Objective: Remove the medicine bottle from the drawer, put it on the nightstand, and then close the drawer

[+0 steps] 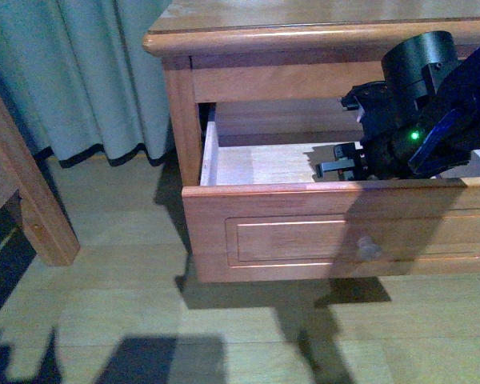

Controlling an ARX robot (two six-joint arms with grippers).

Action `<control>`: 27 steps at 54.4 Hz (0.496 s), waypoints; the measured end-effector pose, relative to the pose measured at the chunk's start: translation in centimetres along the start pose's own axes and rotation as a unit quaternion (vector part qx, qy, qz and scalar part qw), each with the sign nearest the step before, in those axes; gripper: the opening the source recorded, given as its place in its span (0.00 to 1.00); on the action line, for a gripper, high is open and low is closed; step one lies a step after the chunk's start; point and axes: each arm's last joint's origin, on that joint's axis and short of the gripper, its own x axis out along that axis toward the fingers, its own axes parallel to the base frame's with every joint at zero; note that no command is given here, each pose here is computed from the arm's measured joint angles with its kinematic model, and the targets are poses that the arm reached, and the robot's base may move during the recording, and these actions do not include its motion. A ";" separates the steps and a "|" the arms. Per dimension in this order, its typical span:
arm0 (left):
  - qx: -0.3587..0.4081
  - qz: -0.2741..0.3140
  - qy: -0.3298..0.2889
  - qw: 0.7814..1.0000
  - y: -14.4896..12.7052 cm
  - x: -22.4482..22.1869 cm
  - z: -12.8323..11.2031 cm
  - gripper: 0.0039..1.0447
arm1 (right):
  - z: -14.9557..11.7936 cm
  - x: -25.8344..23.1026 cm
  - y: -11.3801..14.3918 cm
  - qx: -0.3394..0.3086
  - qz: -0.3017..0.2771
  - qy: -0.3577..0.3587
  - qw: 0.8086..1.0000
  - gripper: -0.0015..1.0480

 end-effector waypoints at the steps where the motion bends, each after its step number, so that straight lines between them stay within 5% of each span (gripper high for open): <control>1: 0.000 0.000 0.000 1.000 0.0 0.0 0.0 0.94 | -0.1 -0.2 0.2 0.000 0.003 0.002 1.000 0.33; 12: 0.000 0.000 0.000 1.000 0.0 0.0 0.0 0.94 | 0.6 -4.0 1.0 0.019 0.028 -0.013 0.999 0.28; 27: 0.000 0.000 0.000 1.000 0.0 0.0 0.0 0.94 | 12.1 -15.2 1.0 0.028 0.065 -0.175 0.982 0.28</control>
